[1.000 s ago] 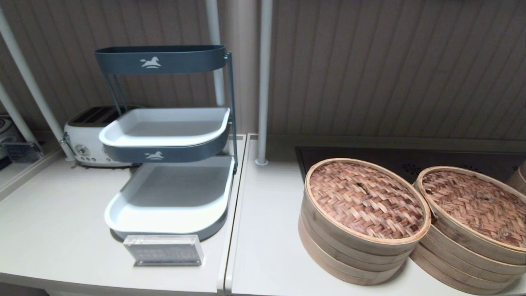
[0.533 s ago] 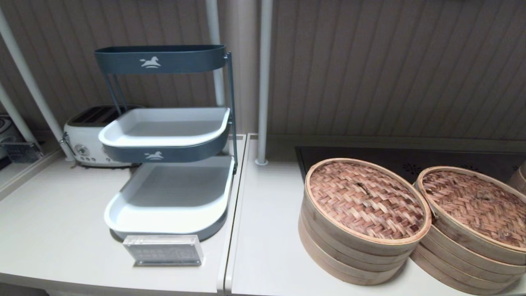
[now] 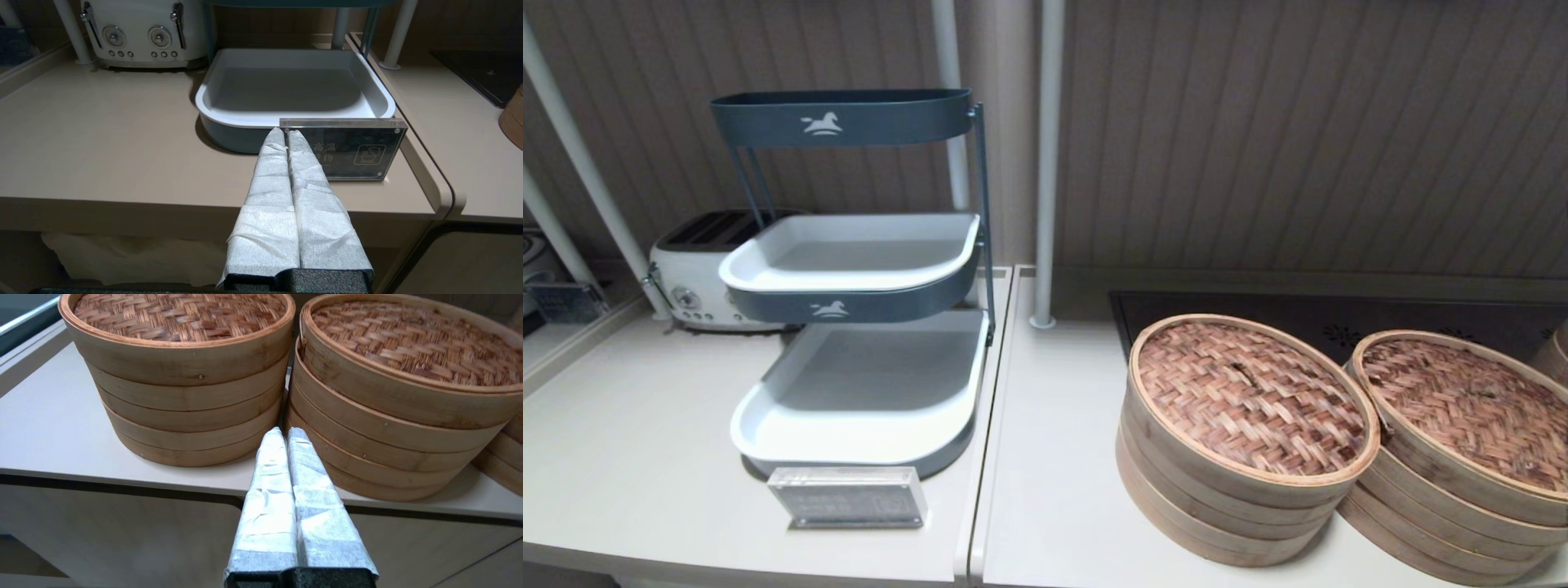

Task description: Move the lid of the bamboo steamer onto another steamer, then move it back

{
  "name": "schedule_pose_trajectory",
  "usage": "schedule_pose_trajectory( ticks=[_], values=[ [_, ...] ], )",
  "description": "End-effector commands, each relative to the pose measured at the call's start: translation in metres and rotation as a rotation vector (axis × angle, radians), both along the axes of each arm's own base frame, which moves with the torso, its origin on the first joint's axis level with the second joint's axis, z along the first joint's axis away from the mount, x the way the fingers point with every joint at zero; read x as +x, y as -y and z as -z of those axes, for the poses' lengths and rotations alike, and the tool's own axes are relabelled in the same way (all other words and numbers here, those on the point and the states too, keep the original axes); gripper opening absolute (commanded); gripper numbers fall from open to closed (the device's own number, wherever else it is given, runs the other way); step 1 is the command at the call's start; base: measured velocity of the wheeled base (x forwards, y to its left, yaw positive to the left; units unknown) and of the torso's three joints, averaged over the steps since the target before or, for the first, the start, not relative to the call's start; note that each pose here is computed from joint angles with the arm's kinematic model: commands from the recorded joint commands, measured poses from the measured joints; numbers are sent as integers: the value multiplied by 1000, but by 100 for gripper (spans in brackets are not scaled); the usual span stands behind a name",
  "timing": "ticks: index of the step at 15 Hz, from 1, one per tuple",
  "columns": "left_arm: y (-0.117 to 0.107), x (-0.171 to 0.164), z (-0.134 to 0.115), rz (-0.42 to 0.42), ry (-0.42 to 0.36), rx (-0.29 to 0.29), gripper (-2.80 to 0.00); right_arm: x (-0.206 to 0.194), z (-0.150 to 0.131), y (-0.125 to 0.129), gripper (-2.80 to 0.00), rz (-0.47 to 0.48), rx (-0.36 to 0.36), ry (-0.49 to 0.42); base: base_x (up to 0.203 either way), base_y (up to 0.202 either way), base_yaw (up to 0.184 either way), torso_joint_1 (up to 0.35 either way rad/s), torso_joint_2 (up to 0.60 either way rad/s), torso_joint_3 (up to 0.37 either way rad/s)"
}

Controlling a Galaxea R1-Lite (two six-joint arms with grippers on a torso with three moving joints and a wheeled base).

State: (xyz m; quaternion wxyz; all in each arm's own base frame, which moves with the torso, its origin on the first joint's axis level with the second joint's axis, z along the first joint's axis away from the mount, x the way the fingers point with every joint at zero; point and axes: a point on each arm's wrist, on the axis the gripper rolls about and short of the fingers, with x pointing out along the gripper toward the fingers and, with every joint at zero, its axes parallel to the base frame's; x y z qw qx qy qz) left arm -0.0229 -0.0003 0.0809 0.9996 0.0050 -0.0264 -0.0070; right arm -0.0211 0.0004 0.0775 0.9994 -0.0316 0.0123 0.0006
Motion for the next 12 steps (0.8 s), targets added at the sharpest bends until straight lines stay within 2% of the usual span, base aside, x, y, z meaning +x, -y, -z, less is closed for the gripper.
schedule_pose_trajectory(
  ticks=[1,12],
  values=[
    [0,2,8,1,-25,0,-280,0,5,0,-280,-2,-7,30,0,0,0,0,0,0],
    [0,2,8,1,-25,0,-280,1,5,0,-280,5,6,35,0,0,0,0,0,0]
  ],
)
